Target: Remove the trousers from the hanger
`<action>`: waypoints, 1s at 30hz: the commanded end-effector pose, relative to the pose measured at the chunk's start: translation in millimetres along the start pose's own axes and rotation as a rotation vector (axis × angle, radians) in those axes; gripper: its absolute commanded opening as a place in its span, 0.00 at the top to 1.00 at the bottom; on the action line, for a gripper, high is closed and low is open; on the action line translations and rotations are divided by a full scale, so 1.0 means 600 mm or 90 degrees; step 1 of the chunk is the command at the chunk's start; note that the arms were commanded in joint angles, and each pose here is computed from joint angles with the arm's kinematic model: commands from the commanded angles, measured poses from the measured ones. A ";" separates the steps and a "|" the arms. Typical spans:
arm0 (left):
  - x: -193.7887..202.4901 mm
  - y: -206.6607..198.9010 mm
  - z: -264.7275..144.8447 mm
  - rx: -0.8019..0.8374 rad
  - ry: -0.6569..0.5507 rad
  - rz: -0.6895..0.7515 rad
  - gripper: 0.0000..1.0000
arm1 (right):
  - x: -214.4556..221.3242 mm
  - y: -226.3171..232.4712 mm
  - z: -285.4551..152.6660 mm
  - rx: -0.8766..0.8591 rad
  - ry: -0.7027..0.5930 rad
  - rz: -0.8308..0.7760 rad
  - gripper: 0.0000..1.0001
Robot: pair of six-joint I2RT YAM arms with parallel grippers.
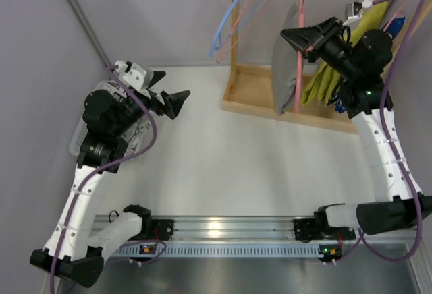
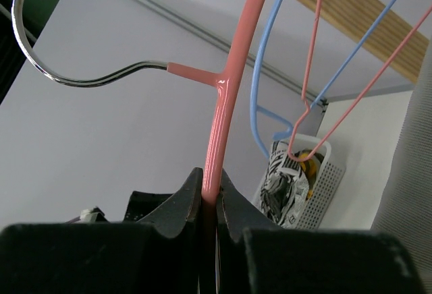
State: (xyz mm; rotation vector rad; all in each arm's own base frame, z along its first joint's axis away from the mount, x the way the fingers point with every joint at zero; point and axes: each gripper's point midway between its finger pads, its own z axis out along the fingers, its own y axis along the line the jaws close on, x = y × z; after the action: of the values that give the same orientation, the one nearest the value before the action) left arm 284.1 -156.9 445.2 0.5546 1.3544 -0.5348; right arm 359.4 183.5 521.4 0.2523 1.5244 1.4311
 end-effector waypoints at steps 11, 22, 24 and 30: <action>0.063 -0.160 -0.007 0.205 -0.148 0.467 0.01 | 0.012 0.118 -0.128 -0.013 -0.063 -0.010 1.00; 0.133 -0.361 0.020 0.255 -0.302 0.410 0.01 | -0.039 0.149 -0.123 0.013 -0.129 0.020 1.00; 0.115 -0.362 0.046 0.210 -0.288 0.349 0.01 | -0.046 0.158 -0.118 0.004 -0.132 0.019 1.00; 0.104 -0.386 0.120 0.160 -0.288 0.231 0.01 | -0.053 0.160 -0.115 0.004 -0.143 0.016 1.00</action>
State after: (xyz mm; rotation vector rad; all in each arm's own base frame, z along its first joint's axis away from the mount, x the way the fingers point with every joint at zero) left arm 186.9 -387.1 303.1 1.1206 0.7882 -0.4277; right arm 305.3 148.1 548.5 0.5470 1.5354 1.3388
